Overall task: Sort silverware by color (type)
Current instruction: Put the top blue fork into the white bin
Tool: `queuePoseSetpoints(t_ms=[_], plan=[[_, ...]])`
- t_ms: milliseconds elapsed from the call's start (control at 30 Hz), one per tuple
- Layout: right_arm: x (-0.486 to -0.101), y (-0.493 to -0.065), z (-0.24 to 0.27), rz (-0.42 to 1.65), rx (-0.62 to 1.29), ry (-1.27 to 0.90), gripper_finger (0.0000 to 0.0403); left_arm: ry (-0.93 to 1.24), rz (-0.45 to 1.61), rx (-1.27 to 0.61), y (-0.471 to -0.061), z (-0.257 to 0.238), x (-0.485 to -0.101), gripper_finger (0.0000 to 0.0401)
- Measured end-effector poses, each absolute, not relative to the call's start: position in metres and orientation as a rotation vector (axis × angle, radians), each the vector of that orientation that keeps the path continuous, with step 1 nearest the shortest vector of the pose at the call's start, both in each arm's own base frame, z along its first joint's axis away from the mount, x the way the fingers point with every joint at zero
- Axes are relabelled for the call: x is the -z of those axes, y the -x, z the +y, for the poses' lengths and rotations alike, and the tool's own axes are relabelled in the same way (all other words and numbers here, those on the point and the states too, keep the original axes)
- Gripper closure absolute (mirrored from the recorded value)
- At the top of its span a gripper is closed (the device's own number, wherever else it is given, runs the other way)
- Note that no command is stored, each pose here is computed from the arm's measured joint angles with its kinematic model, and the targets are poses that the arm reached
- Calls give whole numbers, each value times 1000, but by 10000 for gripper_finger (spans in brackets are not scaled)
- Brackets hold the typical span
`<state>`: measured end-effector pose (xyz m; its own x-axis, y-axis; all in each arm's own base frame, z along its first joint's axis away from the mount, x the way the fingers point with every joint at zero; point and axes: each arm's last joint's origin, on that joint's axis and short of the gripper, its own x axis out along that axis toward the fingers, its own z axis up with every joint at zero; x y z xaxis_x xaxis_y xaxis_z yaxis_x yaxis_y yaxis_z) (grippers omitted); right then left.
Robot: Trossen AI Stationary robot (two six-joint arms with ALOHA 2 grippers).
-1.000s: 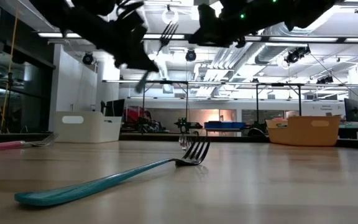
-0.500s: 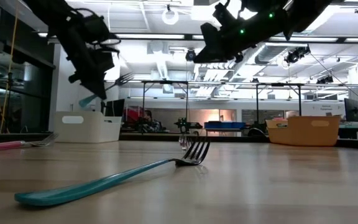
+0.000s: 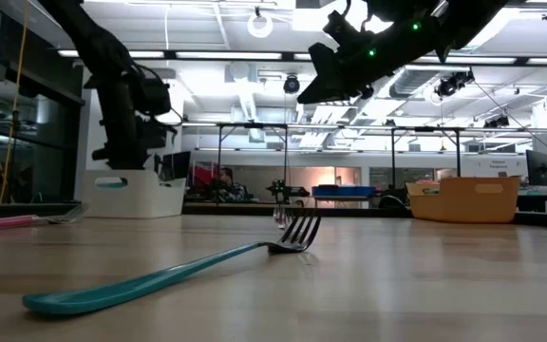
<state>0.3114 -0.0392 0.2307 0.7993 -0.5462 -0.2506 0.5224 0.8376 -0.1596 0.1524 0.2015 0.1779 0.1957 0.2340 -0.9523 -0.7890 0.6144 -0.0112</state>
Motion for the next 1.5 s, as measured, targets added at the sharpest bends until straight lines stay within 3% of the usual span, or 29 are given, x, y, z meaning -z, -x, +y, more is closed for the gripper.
queuePoseSetpoints(t_ms=[200, 367, 633, 767, 1000, 1267, 1500], plan=[[-230, -311, -39, 303, 573, 86, 402, 604, 1181, -766, -152, 206, -170, 396], [-229, -311, -39, 313, 573, 89, 402, 571, 1176, -766, -152, 205, -174, 368], [-228, -310, -39, 325, 573, 92, 402, 543, 1090, -799, -148, 199, -194, 316], [-226, -310, -39, 344, 572, 96, 402, 494, 1015, -808, -146, 191, -212, 308], [-225, -310, -39, 352, 574, 91, 402, 357, 766, -768, -155, 166, -242, 336], [-226, -310, -40, 345, 580, 74, 402, 374, 822, -742, -159, 165, -203, 395], [-226, -310, -40, 344, 581, 72, 402, 402, 889, -756, -164, 185, -172, 400]])
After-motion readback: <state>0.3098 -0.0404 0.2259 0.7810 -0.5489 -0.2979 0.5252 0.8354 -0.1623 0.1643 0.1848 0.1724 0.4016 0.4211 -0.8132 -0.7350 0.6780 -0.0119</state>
